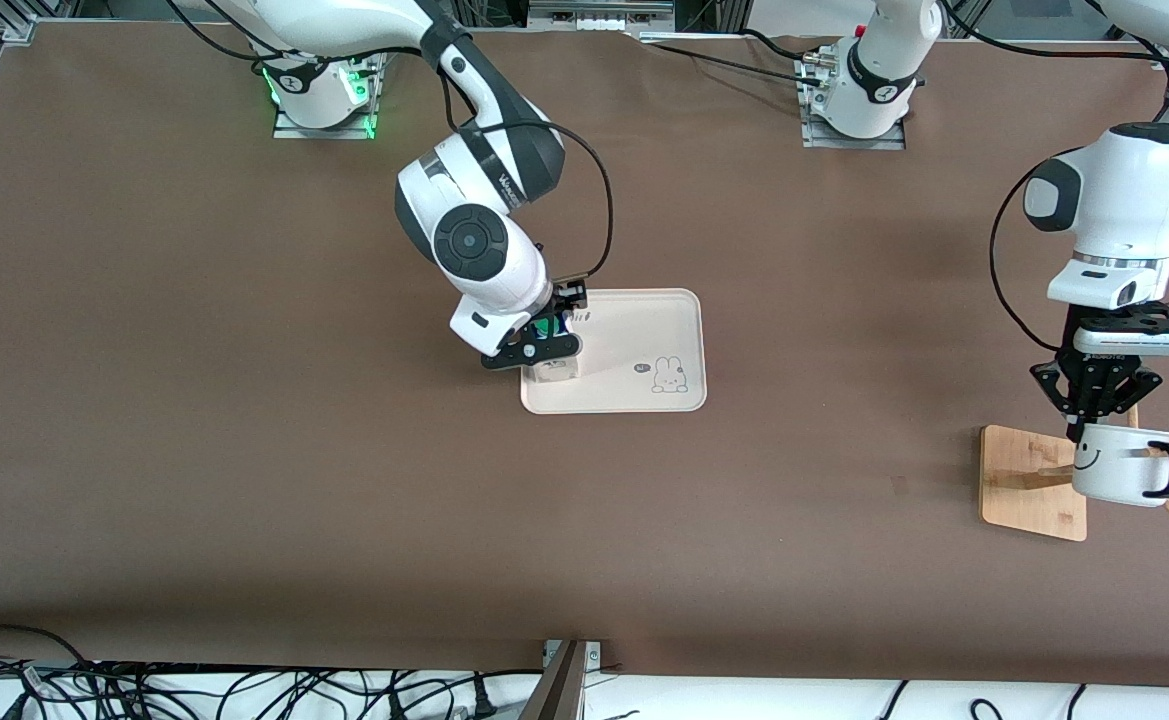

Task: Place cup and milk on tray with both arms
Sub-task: 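Lower the carton onto the tray with the right gripper, then open the right gripper and withdraw it from the carton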

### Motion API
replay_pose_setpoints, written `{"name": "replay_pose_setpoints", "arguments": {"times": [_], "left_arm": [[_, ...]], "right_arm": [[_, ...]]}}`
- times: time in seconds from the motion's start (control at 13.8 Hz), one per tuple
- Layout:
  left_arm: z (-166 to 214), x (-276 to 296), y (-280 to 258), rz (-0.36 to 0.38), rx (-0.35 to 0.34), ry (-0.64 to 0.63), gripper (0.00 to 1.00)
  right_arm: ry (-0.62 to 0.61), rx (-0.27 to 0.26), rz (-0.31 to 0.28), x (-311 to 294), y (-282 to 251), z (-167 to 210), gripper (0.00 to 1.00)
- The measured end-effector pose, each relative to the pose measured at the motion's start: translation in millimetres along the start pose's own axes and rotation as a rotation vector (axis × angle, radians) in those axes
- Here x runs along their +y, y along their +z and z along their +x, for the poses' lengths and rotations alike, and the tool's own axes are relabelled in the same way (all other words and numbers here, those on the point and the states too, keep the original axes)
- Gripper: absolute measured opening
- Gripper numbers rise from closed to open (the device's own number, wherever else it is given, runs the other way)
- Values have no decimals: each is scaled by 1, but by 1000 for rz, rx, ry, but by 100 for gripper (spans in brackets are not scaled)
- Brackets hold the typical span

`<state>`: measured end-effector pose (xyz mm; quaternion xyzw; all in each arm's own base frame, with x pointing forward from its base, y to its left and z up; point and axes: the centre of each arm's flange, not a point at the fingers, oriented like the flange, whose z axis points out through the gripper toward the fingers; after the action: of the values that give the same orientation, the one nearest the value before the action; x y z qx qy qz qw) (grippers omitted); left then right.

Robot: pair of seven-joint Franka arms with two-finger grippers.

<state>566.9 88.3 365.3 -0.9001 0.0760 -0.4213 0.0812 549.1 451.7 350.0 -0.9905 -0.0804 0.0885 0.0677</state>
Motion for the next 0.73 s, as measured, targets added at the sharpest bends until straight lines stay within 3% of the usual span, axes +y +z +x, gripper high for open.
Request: {"name": "replay_pose_setpoints", "arguments": {"times": [0.15,0.44,0.73], "left_arm": [[0,1,0,-1,0,1,7],[8,12,-3,-16,16,10,7],[12,15,-6,-20,22,14,7]], "right_arm": [[-4,12,6,0,-30,-6,100],[43,54,0,38,-124,-20,100],[230,146,-12,174,-236,-23,100]]}}
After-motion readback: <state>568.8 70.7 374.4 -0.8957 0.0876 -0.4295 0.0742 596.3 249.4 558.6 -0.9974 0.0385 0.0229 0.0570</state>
